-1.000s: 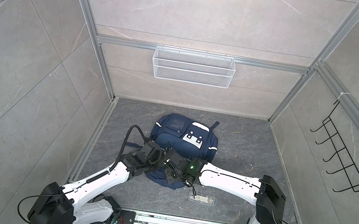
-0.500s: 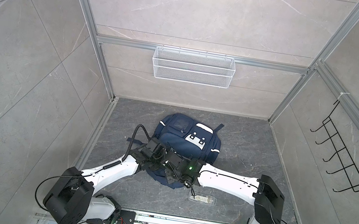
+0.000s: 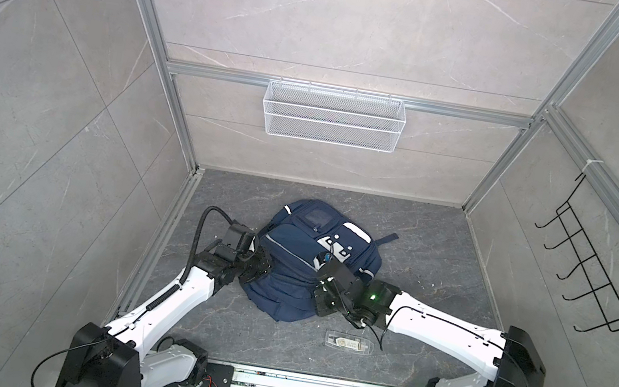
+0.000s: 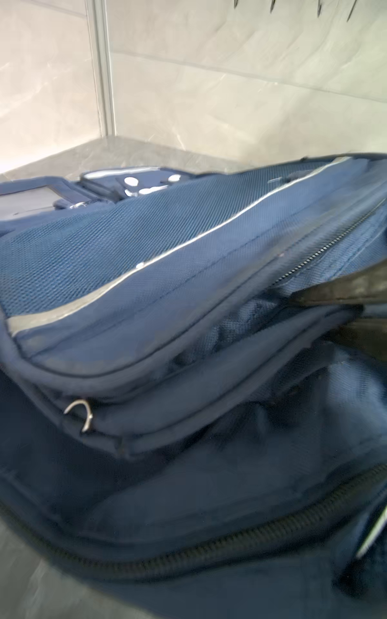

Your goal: Pack the student bag

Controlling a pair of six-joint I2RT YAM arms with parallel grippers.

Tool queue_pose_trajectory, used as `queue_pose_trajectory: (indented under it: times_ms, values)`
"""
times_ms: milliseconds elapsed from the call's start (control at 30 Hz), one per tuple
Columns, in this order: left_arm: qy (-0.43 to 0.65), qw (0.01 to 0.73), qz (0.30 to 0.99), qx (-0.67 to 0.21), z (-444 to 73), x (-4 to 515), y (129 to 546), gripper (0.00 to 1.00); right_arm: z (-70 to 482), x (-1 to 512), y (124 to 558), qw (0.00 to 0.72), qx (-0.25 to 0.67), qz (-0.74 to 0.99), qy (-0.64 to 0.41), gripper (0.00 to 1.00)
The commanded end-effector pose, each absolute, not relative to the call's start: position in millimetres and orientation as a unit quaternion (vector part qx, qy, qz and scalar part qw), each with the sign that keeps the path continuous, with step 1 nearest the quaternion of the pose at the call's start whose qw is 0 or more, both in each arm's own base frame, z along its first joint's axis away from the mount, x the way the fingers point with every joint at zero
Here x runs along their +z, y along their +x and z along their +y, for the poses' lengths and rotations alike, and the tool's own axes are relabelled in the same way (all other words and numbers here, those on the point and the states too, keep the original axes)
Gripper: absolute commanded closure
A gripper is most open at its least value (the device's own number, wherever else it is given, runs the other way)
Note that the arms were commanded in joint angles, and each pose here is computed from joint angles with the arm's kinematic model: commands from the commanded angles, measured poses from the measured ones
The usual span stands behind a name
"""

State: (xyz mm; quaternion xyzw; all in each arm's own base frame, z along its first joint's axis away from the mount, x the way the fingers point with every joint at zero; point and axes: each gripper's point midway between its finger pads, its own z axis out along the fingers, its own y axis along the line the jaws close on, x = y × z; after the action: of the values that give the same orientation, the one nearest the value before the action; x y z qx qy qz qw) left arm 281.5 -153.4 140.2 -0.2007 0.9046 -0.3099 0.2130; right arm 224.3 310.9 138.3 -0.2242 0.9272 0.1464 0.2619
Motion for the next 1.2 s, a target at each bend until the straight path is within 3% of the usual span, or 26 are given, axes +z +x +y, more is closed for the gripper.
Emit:
queue_pose_trajectory:
  times_ms: [0,233,267,300,333,367,433,800,1167]
  values:
    - [-0.208,0.238,0.912,-0.263,-128.1,137.1,291.0,1.0,271.4,132.9,232.8,0.253,0.099,0.94,-0.207,1.0]
    - [-0.191,0.228,0.905,-0.305,-147.6,141.6,312.7,1.0,297.5,128.6,233.7,0.237,0.151,0.937,-0.209,1.0]
    - [-0.185,0.223,0.905,-0.313,-153.8,143.0,314.0,0.95,303.4,127.9,234.7,0.235,0.157,0.936,-0.211,1.0]
    - [-0.176,0.22,0.905,-0.318,-159.4,145.7,314.2,0.83,308.9,126.4,236.3,0.232,0.162,0.936,-0.211,1.0]
    - [-0.169,0.219,0.906,-0.319,-162.5,148.4,313.5,0.58,314.1,126.0,237.2,0.231,0.167,0.935,-0.213,1.0]
    - [-0.162,0.218,0.908,-0.318,-165.8,151.2,310.8,0.4,318.9,126.5,238.6,0.232,0.172,0.933,-0.214,1.0]
    - [-0.151,0.216,0.91,-0.319,-171.3,156.6,301.9,0.27,326.5,127.2,239.9,0.232,0.179,0.931,-0.218,1.0]
    - [-0.153,0.211,0.912,-0.317,-188.6,147.9,262.4,0.25,341.9,129.1,236.4,0.23,0.194,0.924,-0.236,1.0]
    - [-0.13,0.195,0.909,-0.345,-216.8,152.4,250.3,0.41,335.5,126.2,237.0,0.231,0.177,0.928,-0.234,1.0]
